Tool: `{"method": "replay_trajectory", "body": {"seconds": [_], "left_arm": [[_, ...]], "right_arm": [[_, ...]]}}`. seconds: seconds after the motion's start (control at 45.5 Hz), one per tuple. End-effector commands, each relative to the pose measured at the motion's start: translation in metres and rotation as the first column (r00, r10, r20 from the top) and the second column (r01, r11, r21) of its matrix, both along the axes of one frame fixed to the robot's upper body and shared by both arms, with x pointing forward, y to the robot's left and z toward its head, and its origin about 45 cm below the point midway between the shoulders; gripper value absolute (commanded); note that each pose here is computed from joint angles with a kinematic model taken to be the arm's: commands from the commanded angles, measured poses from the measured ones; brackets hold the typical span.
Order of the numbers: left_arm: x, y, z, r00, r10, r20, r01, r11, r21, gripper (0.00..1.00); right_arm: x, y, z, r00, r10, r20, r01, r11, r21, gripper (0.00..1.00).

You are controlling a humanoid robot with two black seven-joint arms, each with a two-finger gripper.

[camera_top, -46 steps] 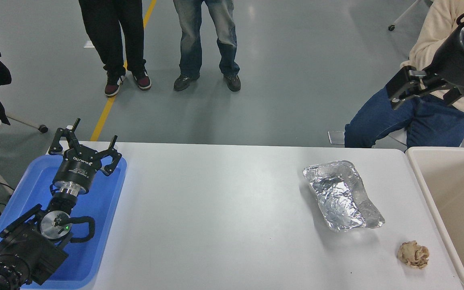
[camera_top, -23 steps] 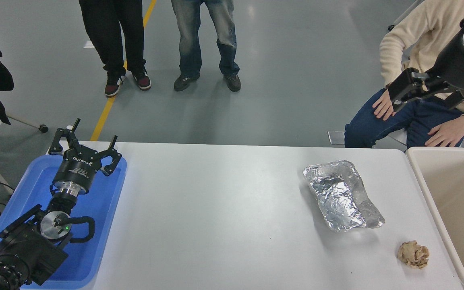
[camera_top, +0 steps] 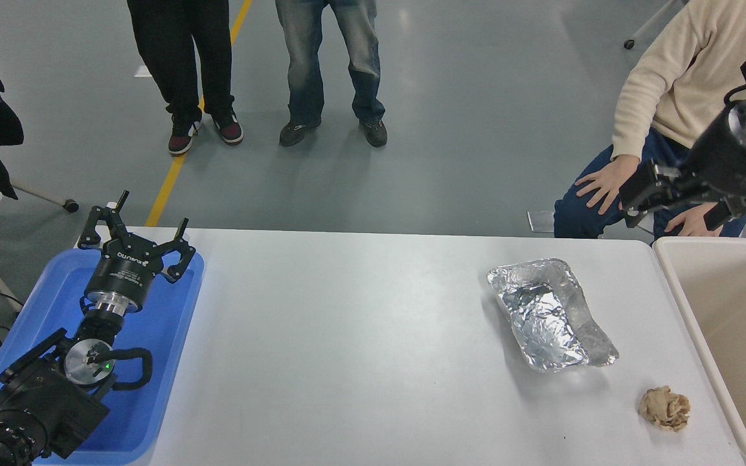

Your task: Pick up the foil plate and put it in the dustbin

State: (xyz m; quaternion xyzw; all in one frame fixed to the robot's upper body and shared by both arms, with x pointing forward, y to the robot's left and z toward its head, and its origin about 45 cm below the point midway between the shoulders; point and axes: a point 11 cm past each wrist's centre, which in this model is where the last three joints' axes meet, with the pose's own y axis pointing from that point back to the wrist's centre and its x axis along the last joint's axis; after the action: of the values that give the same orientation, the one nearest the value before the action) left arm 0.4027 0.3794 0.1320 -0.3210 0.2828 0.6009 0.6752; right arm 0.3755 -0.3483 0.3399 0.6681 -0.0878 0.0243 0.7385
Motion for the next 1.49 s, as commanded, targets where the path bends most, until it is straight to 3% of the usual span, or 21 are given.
{"method": "replay_trajectory", "body": {"seconds": [0.0,0.176,0.462,0.835,1.275,1.473], "left_arm": [[0.000,0.000,0.000,1.000,0.000,0.000,0.000,1.000,0.000,1.00],[0.000,0.000,0.000,1.000,0.001,0.001,-0.001,1.000,-0.001,1.00],[0.000,0.000,0.000,1.000,0.002,0.001,-0.002,1.000,0.000,1.00],[0.000,0.000,0.000,1.000,0.002,0.001,-0.002,1.000,0.000,1.00],[0.000,0.000,0.000,1.000,0.002,0.001,-0.002,1.000,0.000,1.00],[0.000,0.000,0.000,1.000,0.002,0.001,-0.002,1.000,0.000,1.00]], "right_arm": [[-0.008,-0.012,-0.056,1.000,-0.013,-0.007,0.013,1.000,-0.001,1.00],[-0.006,-0.019,-0.099,0.996,-0.007,0.087,0.007,1.000,0.000,1.00],[-0.014,-0.023,-0.177,0.992,0.097,0.077,-0.096,0.995,-0.019,1.00],[0.002,-0.034,-0.197,0.984,0.096,0.152,-0.088,0.994,-0.058,1.00],[-0.003,-0.017,-0.237,0.974,0.141,0.177,-0.133,0.990,-0.055,1.00],[0.000,-0.017,-0.251,0.953,0.154,0.261,-0.139,0.987,-0.074,1.00]]}}
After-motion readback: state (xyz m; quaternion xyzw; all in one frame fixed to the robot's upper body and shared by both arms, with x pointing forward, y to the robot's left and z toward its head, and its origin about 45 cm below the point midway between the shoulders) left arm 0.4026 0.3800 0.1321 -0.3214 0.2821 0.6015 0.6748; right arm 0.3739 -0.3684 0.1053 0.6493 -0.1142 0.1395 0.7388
